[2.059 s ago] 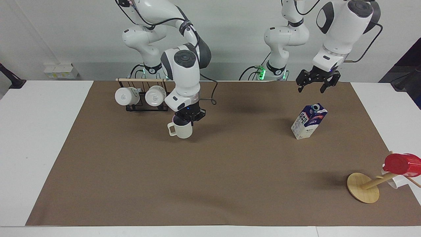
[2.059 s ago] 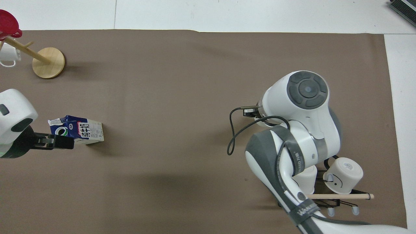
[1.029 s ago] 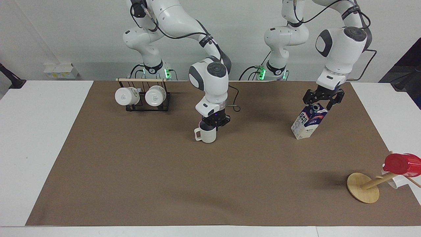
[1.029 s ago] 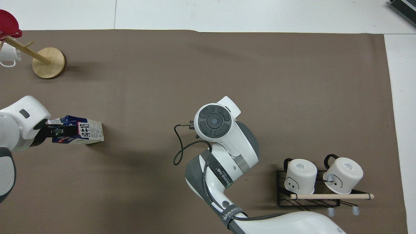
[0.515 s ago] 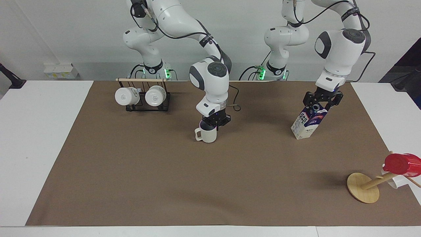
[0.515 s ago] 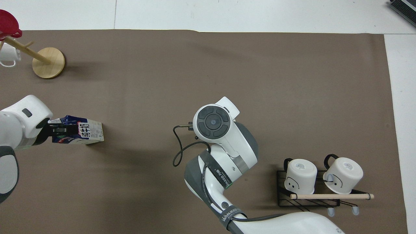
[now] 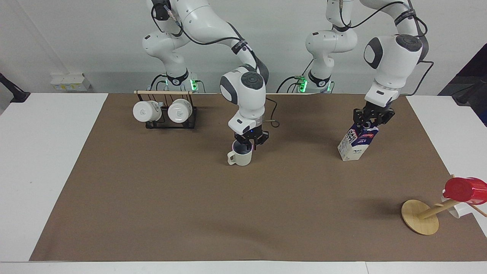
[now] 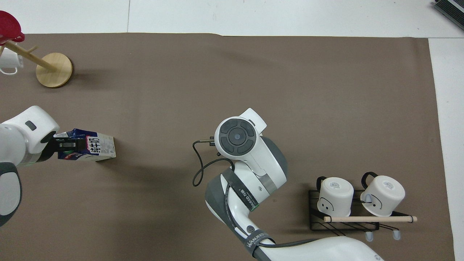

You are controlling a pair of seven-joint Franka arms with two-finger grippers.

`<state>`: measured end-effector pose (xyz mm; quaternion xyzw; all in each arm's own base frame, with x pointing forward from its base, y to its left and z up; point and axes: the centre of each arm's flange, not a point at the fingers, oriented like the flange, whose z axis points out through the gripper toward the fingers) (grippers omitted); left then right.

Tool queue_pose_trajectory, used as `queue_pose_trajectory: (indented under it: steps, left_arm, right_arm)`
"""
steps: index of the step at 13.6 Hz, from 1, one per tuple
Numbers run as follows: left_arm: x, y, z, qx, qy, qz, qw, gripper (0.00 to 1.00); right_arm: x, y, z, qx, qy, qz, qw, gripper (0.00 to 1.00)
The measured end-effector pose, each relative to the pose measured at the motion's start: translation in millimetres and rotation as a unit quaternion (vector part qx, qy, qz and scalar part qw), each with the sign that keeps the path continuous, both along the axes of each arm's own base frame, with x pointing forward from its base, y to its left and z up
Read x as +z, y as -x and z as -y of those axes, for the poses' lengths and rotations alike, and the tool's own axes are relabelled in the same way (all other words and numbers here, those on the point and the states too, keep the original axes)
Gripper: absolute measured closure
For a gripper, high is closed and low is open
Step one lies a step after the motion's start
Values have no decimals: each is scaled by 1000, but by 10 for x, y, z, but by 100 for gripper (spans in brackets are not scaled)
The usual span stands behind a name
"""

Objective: Place cup and milk on table
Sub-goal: 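Carry the mug to the table centre and release it with the right gripper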

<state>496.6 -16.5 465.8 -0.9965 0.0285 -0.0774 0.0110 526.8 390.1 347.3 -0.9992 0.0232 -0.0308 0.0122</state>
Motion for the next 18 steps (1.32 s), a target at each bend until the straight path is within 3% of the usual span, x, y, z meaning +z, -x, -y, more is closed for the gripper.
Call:
queue_pose_trajectory:
  steps: [3,5,8,11,18]
  left_arm:
    - [104,-42,3,2,1,11,1000,56]
    - [228,-92,8,4,1,18,1000,56]
    - [314,-124,90,22,5,10,1000,57]
    - [323,-68,580,41,15,4,999,57]
    - [342,429,2232,80,46,-4,996,57]
  right_arm:
    - [92,-40,31,-4,-4,6,1000,22]
    - [377,-138,215,-20,-12,17,1000,2]
    - [1058,-243,742,-46,-17,23,999,0]
    - [1552,-241,1277,-32,-11,16,999,0]
    - [2241,-106,2814,6,10,-37,999,0]
